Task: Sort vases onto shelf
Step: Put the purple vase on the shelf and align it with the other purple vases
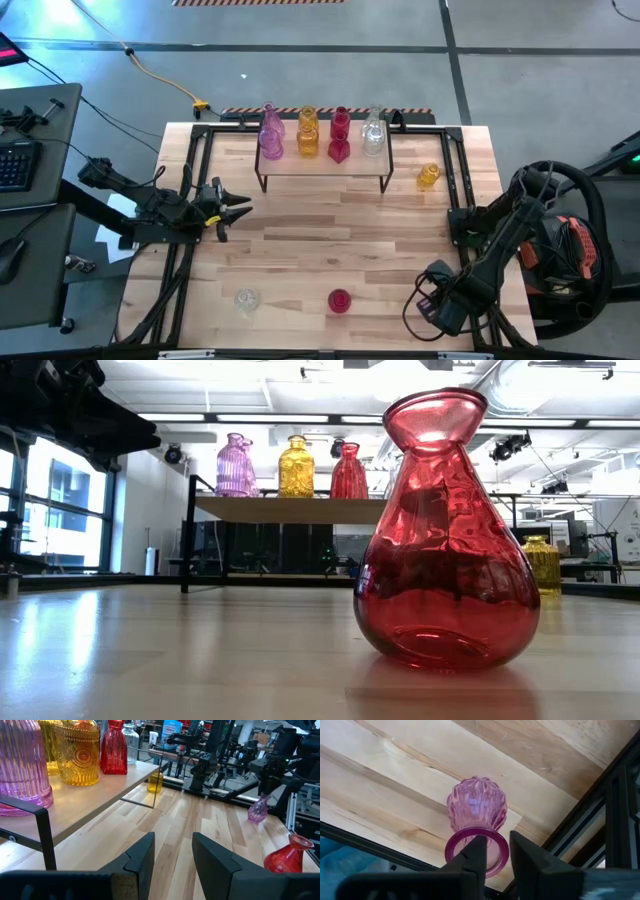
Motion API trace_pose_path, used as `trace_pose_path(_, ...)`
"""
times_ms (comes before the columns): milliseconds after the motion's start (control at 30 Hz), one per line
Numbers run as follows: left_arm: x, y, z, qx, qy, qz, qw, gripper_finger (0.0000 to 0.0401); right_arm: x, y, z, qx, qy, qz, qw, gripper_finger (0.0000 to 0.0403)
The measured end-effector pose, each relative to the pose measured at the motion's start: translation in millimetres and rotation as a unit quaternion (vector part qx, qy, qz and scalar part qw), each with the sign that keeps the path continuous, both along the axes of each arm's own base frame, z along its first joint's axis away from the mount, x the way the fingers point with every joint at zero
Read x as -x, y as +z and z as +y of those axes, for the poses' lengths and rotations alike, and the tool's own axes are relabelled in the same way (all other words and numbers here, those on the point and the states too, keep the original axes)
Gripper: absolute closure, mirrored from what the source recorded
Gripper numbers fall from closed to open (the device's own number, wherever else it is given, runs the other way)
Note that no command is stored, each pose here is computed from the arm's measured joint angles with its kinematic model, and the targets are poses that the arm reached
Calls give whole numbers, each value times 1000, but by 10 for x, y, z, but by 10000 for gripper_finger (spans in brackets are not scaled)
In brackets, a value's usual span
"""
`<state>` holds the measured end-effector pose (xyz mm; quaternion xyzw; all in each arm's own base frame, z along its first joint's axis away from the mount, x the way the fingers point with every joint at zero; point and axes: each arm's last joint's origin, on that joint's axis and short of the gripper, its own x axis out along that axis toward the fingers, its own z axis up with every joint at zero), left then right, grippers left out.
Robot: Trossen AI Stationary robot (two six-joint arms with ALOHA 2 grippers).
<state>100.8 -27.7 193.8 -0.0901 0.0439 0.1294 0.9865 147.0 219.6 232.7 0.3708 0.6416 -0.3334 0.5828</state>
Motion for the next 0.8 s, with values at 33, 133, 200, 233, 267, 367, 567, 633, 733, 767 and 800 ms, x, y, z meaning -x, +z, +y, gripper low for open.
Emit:
trace_pose_path(33, 0, 0, 0, 0, 0, 0, 1000, 280, 0, 0, 0, 0, 0, 0, 1000, 355)
trace_pose_path(133, 0, 0, 0, 0, 0, 0, 1000, 280, -3, 6, 2, -3, -1, -1, 1000, 390)
trace_pose_path(200, 0, 0, 0, 0, 0, 0, 1000, 280, -8, 13, 4, -5, -2, -4, 1000, 396)
trace_pose_path(233, 0, 0, 0, 0, 0, 0, 1000, 280, -9, 13, 1, -5, -3, -3, 1000, 394)
trace_pose_path(267, 0, 0, 0, 0, 0, 0, 1000, 280, -8, 12, 0, -4, -5, -2, 1000, 391)
trace_pose_path(367, -1, 4, 0, 1, 0, -2, 1000, 280, -10, 17, 3, -8, -10, -4, 1000, 394)
trace_pose_path(567, -7, 76, -4, 19, -1, -39, 999, 280, -43, 39, 24, -31, -17, -18, 999, 399)
trace_pose_path(633, -9, 97, -5, 24, -2, -50, 998, 280, -61, 49, 26, -40, -19, -24, 999, 401)
trace_pose_path(733, -11, 116, -15, 29, -19, -59, 998, 280, -98, 72, -1, -49, -26, -31, 998, 401)
trace_pose_path(767, -12, 116, -19, 30, -27, -58, 997, 280, -114, 79, -14, -51, -27, -33, 998, 402)
trace_pose_path(800, -13, 116, -23, 30, -34, -58, 997, 280, -133, 83, -28, -51, -24, -35, 998, 402)
